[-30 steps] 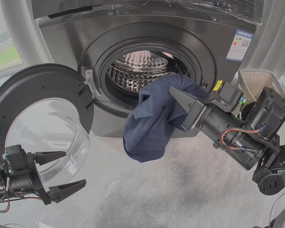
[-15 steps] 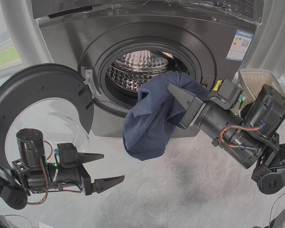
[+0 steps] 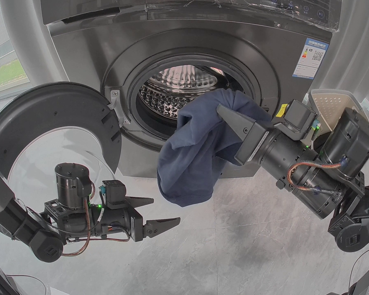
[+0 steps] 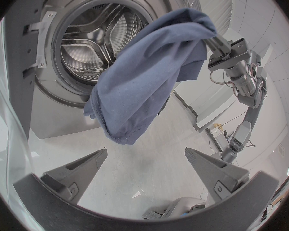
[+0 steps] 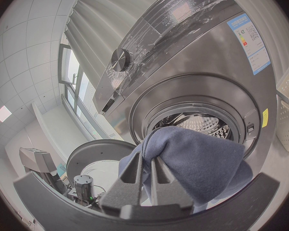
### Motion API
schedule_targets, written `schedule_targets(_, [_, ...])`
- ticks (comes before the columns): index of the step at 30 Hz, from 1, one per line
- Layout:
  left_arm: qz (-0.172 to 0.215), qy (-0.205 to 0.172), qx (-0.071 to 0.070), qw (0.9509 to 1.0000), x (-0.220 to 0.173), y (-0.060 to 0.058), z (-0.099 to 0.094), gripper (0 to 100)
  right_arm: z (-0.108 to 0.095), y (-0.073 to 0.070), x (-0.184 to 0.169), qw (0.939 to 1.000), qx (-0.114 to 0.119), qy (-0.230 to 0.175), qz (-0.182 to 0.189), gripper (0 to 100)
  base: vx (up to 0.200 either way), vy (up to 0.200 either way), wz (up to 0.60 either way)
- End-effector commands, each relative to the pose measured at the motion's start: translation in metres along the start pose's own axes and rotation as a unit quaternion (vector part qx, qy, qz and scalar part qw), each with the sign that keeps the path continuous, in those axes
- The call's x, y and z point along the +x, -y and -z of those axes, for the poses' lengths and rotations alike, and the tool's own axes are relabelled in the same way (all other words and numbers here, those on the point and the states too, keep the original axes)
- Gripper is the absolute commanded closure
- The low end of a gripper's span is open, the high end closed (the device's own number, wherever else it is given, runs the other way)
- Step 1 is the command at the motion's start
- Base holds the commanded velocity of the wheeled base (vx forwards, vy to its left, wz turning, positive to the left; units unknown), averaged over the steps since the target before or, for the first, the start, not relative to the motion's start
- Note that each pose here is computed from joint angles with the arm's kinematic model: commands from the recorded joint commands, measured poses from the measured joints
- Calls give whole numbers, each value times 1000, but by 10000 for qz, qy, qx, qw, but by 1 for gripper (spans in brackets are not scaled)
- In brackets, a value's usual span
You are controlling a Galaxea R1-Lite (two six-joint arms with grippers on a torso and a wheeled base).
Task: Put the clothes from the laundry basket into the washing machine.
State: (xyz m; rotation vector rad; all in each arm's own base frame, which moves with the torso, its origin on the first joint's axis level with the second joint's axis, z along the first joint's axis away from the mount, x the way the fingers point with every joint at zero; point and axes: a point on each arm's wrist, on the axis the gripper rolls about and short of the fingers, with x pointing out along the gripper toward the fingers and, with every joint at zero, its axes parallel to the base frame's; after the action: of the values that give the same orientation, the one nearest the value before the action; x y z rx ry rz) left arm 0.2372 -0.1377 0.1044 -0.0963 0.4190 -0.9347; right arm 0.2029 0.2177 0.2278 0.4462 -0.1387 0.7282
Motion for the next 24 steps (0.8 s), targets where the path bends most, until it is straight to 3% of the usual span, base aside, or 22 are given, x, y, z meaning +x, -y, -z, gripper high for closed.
schedule_targets(1, [-25, -179, -89, 9998, 18, -10, 8, 0, -2, -2, -2, 10000, 14, 17, -37, 100, 0, 0, 0])
schedule_targets(11, [8, -68, -108, 9999, 36, -18, 5, 0, -1, -5, -3, 10000, 29, 11, -49, 100, 0, 0, 0])
schedule_targets(12, [61, 69, -48, 9999, 44, -18, 3, 0, 0, -5, -3, 10000, 30, 1, -53, 100, 0, 0, 0])
schedule_targets(14, [84, 189, -68, 9998, 48, -20, 3, 0, 1, -5, -4, 10000, 31, -6, -50, 100, 0, 0, 0])
schedule_targets(24, [133, 422, -95, 9990, 61, -18, 3, 0, 2, -5, -5, 10000, 25, 1, -53, 100, 0, 0, 0])
